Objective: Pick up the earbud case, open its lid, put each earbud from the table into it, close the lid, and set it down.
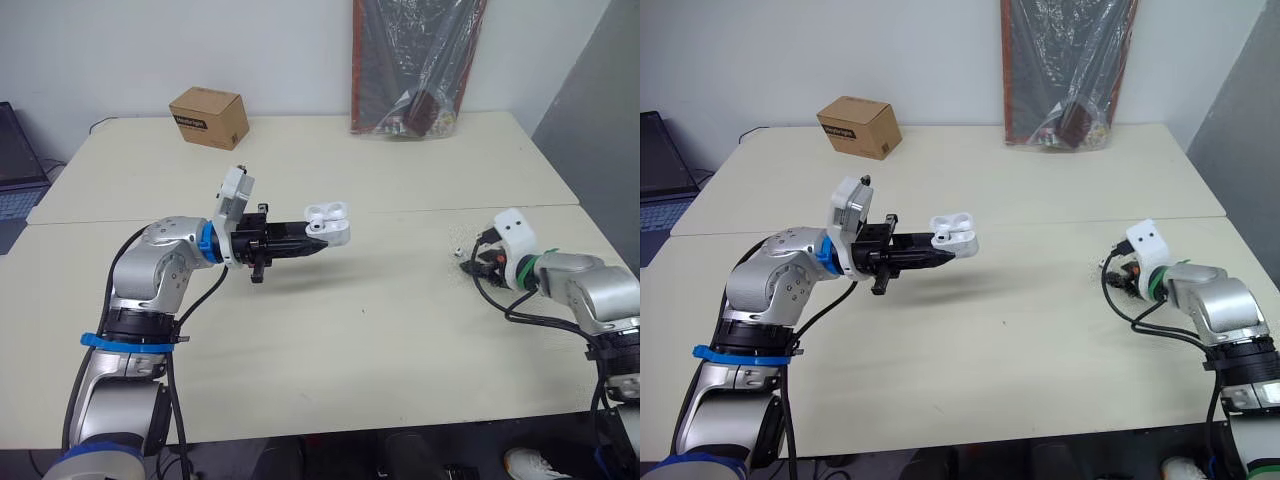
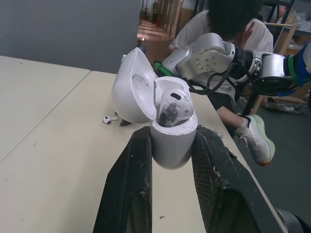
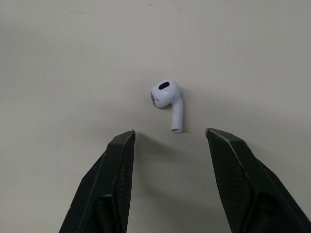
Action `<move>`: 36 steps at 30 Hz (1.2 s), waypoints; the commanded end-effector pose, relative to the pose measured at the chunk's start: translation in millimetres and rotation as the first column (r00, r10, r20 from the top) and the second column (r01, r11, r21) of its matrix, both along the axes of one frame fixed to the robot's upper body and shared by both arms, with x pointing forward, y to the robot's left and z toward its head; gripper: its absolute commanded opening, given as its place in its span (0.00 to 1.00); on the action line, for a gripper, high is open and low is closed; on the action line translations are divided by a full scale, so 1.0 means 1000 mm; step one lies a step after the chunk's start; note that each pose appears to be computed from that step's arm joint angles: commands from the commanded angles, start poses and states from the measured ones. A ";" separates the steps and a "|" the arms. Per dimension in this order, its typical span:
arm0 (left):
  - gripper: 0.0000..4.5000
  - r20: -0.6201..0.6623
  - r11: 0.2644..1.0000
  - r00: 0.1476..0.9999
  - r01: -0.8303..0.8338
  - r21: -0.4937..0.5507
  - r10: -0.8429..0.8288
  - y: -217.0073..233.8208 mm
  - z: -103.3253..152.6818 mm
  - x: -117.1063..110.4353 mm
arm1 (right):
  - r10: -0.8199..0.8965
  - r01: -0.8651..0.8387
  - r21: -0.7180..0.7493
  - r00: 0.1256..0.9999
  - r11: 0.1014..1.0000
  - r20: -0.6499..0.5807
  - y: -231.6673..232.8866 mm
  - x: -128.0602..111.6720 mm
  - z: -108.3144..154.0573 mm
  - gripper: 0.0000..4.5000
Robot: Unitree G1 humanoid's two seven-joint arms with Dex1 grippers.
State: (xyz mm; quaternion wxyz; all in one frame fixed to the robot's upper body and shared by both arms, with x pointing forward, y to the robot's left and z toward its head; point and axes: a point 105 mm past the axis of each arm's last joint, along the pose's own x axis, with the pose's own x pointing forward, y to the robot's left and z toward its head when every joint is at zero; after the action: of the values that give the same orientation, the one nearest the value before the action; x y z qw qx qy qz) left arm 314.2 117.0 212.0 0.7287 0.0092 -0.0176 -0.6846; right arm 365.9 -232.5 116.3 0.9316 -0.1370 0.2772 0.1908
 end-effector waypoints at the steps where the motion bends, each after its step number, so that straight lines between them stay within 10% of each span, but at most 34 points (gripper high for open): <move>1: 0.17 0.047 1.000 0.999 0.006 -0.011 -0.006 0.001 0.012 -0.005 | 0.018 -0.019 0.008 0.997 1.000 0.069 0.005 0.008 0.014 0.53; 19: 0.17 0.063 1.000 0.998 -0.011 -0.015 0.011 -0.002 0.011 -0.004 | -0.027 0.029 -0.021 0.996 0.999 0.087 -0.006 0.027 0.008 0.53; 26: 0.17 0.065 1.000 0.998 -0.008 -0.021 0.010 -0.005 0.011 -0.003 | -0.015 0.016 -0.014 0.997 1.000 0.074 -0.003 0.026 0.006 0.10; 36: 0.17 0.064 1.000 0.998 -0.010 -0.020 0.011 -0.006 0.010 -0.003 | 0.041 -0.038 -0.033 0.997 0.999 0.072 0.001 0.023 0.010 0.09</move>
State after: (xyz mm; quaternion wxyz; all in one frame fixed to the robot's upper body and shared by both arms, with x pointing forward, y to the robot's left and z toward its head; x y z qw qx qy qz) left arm 314.6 113.0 211.3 0.7370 0.0110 -0.0240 -0.6753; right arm 388.7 -229.8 113.7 0.9355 -0.1478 0.2555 0.1940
